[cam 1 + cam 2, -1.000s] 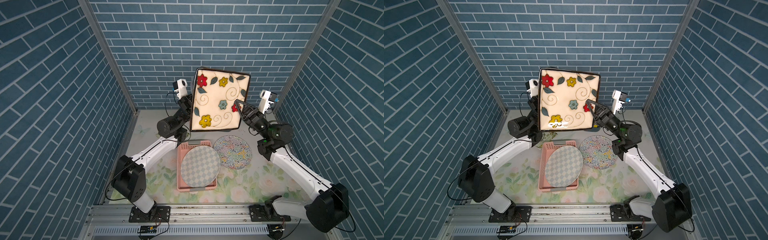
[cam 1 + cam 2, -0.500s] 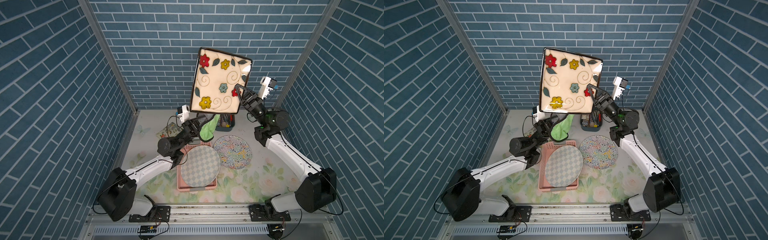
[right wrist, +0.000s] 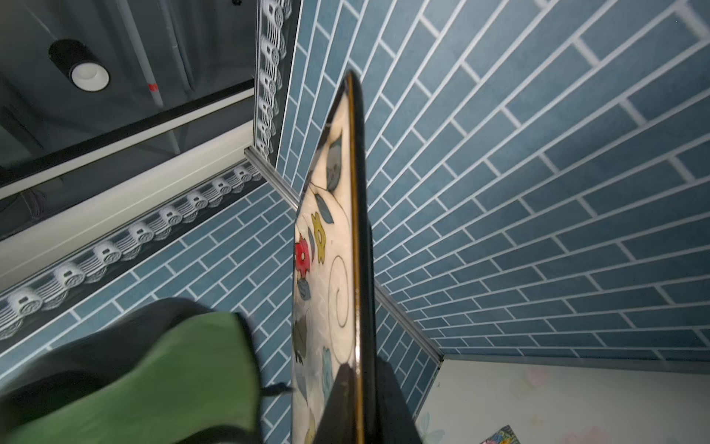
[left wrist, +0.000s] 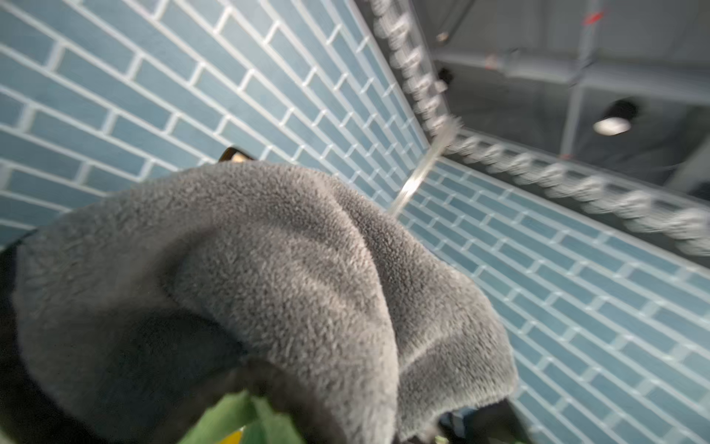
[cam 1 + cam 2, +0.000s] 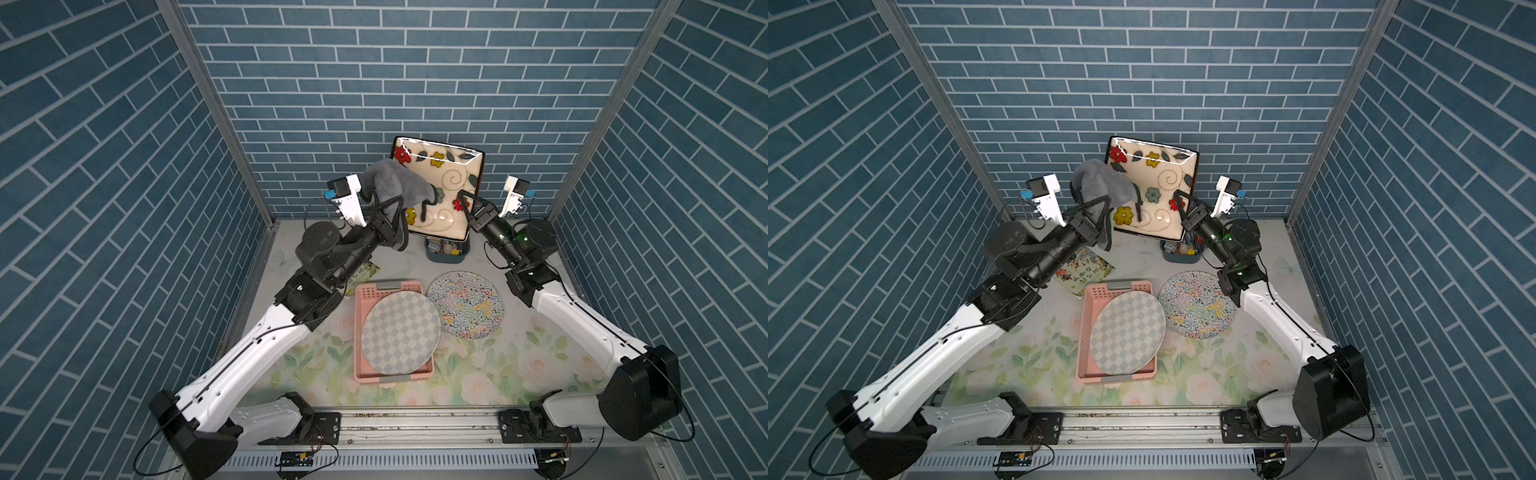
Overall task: Wipe the wet plate dry
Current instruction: Wipe the plate with towel.
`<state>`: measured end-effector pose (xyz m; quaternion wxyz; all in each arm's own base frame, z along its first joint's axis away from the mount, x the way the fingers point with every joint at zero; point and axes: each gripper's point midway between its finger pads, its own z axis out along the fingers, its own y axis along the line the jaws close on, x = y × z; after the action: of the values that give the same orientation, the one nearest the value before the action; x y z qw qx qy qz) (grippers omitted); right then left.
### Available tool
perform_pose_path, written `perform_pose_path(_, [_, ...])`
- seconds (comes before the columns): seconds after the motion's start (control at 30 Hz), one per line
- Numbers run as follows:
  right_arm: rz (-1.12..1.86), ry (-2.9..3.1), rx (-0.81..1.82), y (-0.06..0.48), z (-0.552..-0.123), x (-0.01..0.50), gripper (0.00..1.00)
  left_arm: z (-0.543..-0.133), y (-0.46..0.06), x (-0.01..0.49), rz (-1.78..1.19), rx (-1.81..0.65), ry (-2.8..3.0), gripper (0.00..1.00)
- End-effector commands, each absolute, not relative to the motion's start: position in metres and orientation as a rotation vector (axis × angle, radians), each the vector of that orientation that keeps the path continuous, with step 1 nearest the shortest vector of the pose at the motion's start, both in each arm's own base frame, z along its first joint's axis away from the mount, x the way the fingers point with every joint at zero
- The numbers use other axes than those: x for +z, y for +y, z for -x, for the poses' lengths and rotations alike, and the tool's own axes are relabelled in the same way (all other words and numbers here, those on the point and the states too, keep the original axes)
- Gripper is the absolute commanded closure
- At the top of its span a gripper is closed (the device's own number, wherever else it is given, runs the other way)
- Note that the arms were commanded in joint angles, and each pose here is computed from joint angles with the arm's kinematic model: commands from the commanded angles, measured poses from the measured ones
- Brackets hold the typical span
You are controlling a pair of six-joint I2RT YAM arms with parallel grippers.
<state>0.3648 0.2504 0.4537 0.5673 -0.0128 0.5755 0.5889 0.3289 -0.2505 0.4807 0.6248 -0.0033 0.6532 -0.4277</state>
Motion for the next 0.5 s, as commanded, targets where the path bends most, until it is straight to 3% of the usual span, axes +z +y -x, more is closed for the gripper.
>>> perform_pose_path(0.0, [0.146, 0.973, 1.428, 0.225, -0.297, 0.559, 1.0, -0.37, -0.226, 0.405, 0.075, -0.547, 1.728, 1.0])
perform_pose_path(0.27, [0.363, 1.045, 1.505, 0.28, -0.249, 0.529, 1.0, -0.395, -0.211, 0.431, 0.07, -0.459, 1.712, 1.0])
perform_pose_path(0.37, [0.403, 1.024, 1.531, 0.292, -0.242, 0.533, 1.0, -0.384, -0.286, 0.427, -0.324, -0.6, 1.73, 1.0])
perform_pose_path(0.47, [0.362, 0.962, 1.496, 0.275, -0.25, 0.556, 1.0, -0.36, -0.341, 0.391, -0.571, -0.564, 1.791, 1.0])
